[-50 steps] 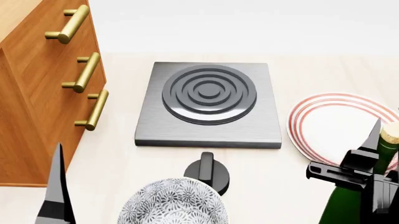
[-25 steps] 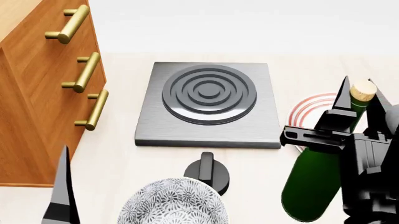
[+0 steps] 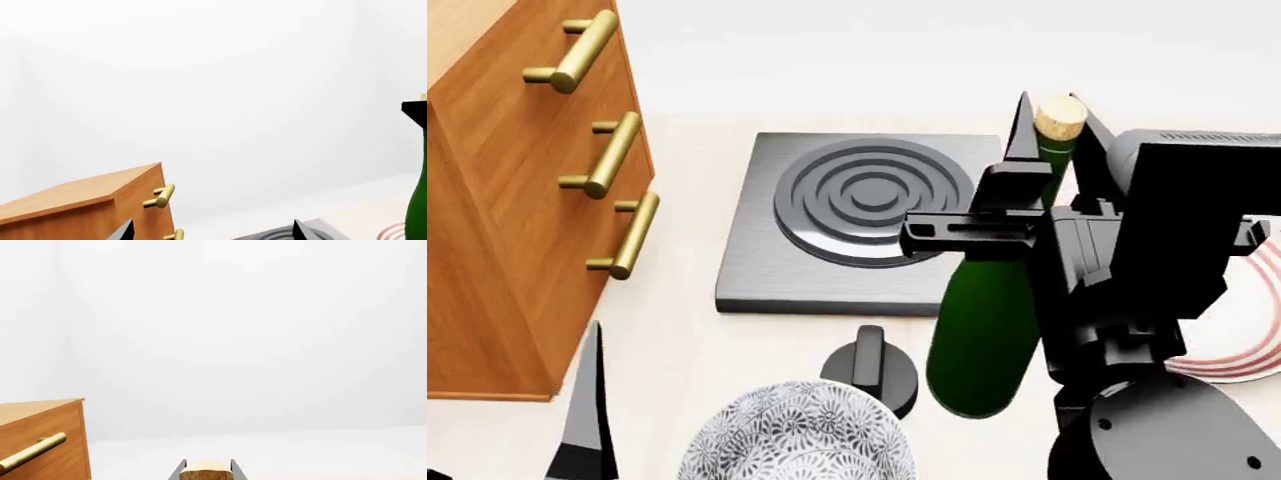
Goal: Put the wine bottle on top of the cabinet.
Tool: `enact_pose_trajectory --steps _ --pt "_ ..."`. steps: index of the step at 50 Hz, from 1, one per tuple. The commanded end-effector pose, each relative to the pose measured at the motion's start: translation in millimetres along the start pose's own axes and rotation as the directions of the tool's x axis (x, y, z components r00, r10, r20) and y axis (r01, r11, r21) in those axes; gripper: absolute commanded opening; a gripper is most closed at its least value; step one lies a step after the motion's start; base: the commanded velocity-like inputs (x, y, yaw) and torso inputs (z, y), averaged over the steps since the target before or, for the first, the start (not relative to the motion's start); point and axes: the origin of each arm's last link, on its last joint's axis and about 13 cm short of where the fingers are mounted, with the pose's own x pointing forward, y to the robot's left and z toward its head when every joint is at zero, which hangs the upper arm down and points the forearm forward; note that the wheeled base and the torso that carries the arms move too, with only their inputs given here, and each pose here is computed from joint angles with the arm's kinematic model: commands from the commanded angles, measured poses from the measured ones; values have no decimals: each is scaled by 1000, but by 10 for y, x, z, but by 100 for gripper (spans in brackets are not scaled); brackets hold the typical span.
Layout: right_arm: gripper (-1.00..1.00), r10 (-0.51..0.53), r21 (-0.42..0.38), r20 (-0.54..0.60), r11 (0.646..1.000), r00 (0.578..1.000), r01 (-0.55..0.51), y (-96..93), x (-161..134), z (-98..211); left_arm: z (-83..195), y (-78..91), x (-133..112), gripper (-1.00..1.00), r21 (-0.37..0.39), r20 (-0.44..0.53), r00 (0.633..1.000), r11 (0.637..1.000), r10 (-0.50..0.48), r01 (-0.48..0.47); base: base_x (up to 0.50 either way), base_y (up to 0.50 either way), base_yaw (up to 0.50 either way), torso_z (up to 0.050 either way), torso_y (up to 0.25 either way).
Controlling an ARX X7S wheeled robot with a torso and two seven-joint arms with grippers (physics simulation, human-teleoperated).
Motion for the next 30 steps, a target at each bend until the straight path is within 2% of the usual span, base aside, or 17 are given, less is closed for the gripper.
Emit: enact_pose_trajectory --steps 1,5,6,7,8,9,12,14,17,19,21,27,28,30 --pt "-100 54 -16 37 998 998 -54 142 78 95 -27 -69 5 100 -30 -21 999 999 -36 35 0 0 0 0 0" --pt "-100 64 -13 40 998 997 -63 163 91 104 -14 -90 26 100 -43 -48 996 997 -71 69 0 0 0 0 0" --pt "-100 66 -13 41 998 997 -66 168 92 107 -11 -112 38 100 -69 -59 992 992 -113 109 0 0 0 0 0" --pt "-100 69 -13 41 998 997 -69 176 90 114 0 -152 45 100 -156 -53 982 973 -180 170 0 0 0 0 0" --pt "-100 70 -13 41 997 997 -70 178 91 115 -4 -161 51 100 -146 -64 977 970 -204 193 0 0 0 0 0" --pt "-100 74 -15 43 997 996 -74 180 91 118 12 -200 70 100 -194 -49 962 947 -269 255 0 0 0 0 0" --pt "-100 84 -26 40 996 996 -83 186 102 115 24 -232 106 100 -169 -65 940 932 -335 320 0 0 0 0 0" --pt "-100 84 -26 41 996 996 -83 186 105 126 37 -237 127 100 -194 -56 938 925 -343 327 0 0 0 0 0" --pt "-100 88 -23 42 996 995 -87 196 102 122 43 -267 148 100 -226 -53 899 882 -435 413 0 0 0 0 3" --pt "-100 90 -21 39 996 995 -89 205 97 106 47 -267 167 100 -210 -66 892 880 -448 426 0 0 0 0 0" --pt "-100 90 -18 31 996 995 -90 216 86 72 31 -257 209 100 -205 -122 880 879 -459 430 0 0 0 0 0" --pt "-100 99 -11 29 995 995 -99 240 83 65 58 -321 299 100 -193 -135 831 837 -540 513 0 0 0 0 0" --pt "-100 106 -18 24 994 994 -106 250 80 54 65 -340 301 100 -179 -139 813 822 -565 540 0 0 0 0 0" --pt "-100 108 -16 24 994 994 -108 249 77 52 82 -356 316 100 -192 -132 810 816 -572 545 0 0 0 0 0"
